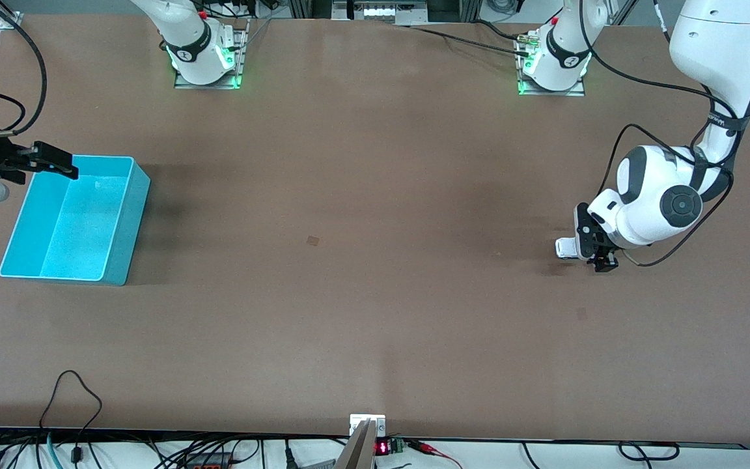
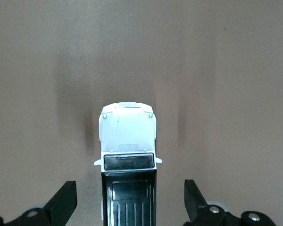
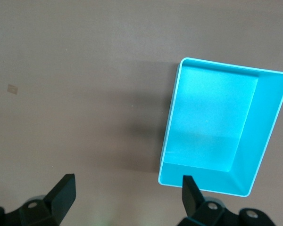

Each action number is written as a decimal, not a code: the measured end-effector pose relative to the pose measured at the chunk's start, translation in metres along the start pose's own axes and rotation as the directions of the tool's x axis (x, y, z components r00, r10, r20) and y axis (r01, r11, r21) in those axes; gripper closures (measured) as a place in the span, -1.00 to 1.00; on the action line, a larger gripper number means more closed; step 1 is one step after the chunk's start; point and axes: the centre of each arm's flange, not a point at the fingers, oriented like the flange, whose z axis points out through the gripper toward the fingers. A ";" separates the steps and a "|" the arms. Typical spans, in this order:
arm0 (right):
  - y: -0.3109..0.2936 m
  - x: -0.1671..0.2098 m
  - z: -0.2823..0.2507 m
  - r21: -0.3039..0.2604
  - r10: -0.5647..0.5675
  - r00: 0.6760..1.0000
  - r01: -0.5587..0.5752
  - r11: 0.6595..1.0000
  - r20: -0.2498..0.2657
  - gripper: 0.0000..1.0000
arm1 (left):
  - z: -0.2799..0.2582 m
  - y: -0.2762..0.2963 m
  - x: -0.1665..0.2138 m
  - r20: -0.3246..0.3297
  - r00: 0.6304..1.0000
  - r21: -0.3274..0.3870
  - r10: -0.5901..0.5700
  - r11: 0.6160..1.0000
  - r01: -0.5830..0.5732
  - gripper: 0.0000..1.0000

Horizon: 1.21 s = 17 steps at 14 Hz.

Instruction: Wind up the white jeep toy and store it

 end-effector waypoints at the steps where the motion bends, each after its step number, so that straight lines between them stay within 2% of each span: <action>1: 0.000 0.001 0.001 0.000 0.000 1.000 0.000 1.000 0.002 -1.00 | 0.002 0.001 -0.002 0.000 1.000 -0.003 -0.003 1.000 0.003 -1.00; 3: -0.001 0.004 0.009 0.003 -0.003 1.000 0.003 1.000 0.020 -1.00 | 0.004 0.002 -0.006 -0.001 1.000 -0.007 -0.009 1.000 0.009 -1.00; 6: -0.003 0.013 0.035 0.012 -0.009 0.997 0.009 1.000 0.078 -1.00 | 0.007 0.004 -0.010 -0.005 1.000 0.015 0.001 1.000 -0.001 -0.95; 7: -0.002 0.016 0.041 0.015 -0.009 0.996 0.008 1.000 0.093 -1.00 | 0.009 0.005 -0.012 -0.006 1.000 0.021 0.007 1.000 -0.007 -0.83; 9: -0.002 0.018 0.049 0.017 -0.010 0.994 0.008 1.000 0.112 -1.00 | 0.012 0.007 -0.012 -0.006 1.000 0.024 0.020 1.000 -0.020 -0.73; 11: -0.002 0.017 0.049 0.018 -0.010 0.993 0.008 1.000 0.117 -1.00 | 0.013 0.007 -0.012 -0.006 1.000 0.025 0.028 0.999 -0.028 -0.68; 13: -0.002 0.017 0.049 0.018 -0.010 0.993 0.008 1.000 0.118 -1.00 | 0.012 0.007 -0.012 -0.006 0.999 0.027 0.039 0.999 -0.039 -0.43; 14: -0.002 0.017 0.049 0.019 -0.010 0.993 0.008 1.000 0.118 -1.00 | 0.012 0.007 -0.012 -0.006 0.999 0.027 0.044 0.999 -0.044 -0.42; 15: -0.002 0.017 0.049 0.019 -0.010 0.993 0.008 1.000 0.119 -1.00 | 0.012 0.007 -0.012 -0.006 0.999 0.029 0.049 0.998 -0.049 -0.30; 16: -0.002 0.017 0.049 0.019 -0.010 0.993 0.008 1.000 0.119 -1.00 | 0.012 0.007 -0.012 -0.006 0.999 0.029 0.053 0.998 -0.053 -0.07; 17: -0.002 0.017 0.049 0.019 -0.010 0.993 0.008 1.000 0.119 -1.00 | 0.012 0.007 -0.012 -0.006 0.998 0.030 0.054 0.998 -0.054 -0.07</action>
